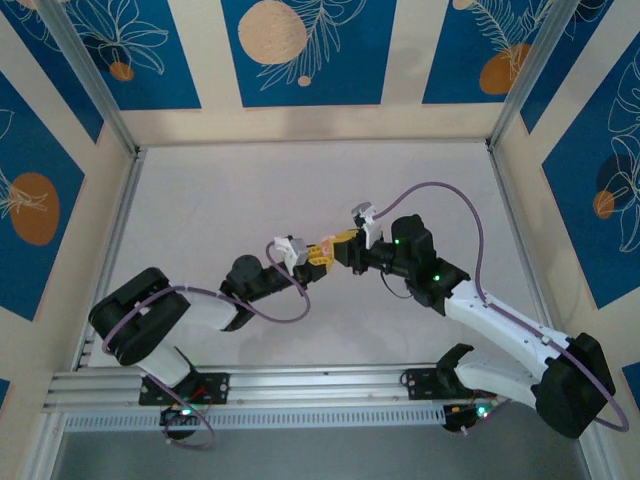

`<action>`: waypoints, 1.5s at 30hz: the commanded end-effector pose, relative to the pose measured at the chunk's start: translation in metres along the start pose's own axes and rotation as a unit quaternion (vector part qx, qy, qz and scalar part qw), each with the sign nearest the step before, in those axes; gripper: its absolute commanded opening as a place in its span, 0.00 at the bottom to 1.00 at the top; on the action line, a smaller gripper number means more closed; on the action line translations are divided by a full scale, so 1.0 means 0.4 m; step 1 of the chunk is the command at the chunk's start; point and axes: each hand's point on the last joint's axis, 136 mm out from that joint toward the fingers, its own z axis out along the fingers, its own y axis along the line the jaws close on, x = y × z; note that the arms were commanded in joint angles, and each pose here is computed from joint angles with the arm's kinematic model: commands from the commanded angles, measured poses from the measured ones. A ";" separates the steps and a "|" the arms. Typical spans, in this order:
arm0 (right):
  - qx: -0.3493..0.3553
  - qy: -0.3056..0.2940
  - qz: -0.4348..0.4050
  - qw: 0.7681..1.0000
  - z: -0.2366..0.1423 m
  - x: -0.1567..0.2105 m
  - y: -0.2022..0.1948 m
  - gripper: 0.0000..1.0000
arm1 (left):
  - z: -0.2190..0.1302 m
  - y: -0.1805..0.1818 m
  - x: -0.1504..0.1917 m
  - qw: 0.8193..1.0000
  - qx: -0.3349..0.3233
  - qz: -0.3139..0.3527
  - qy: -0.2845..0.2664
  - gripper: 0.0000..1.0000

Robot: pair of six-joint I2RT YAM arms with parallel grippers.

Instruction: Insert wireless bluetooth earbuds into charging case

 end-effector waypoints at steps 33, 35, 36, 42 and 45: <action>0.000 0.050 0.016 0.999 -0.038 0.026 0.000 0.21 | -0.029 0.031 0.007 0.997 -0.028 0.073 -0.008 0.14; 0.003 0.059 0.032 0.998 -0.050 0.034 -0.007 0.21 | -0.038 0.034 0.028 0.996 -0.031 0.089 0.005 0.14; 0.006 0.069 0.045 0.997 -0.054 0.044 -0.014 0.21 | -0.042 0.036 0.038 0.995 -0.034 0.095 0.012 0.14; 0.039 0.154 0.147 0.976 -0.074 0.148 -0.055 0.21 | -0.064 0.045 0.081 0.990 -0.046 0.125 0.054 0.14; 0.067 0.204 0.203 0.955 -0.085 0.216 -0.078 0.21 | -0.078 0.048 0.094 0.987 -0.053 0.135 0.073 0.13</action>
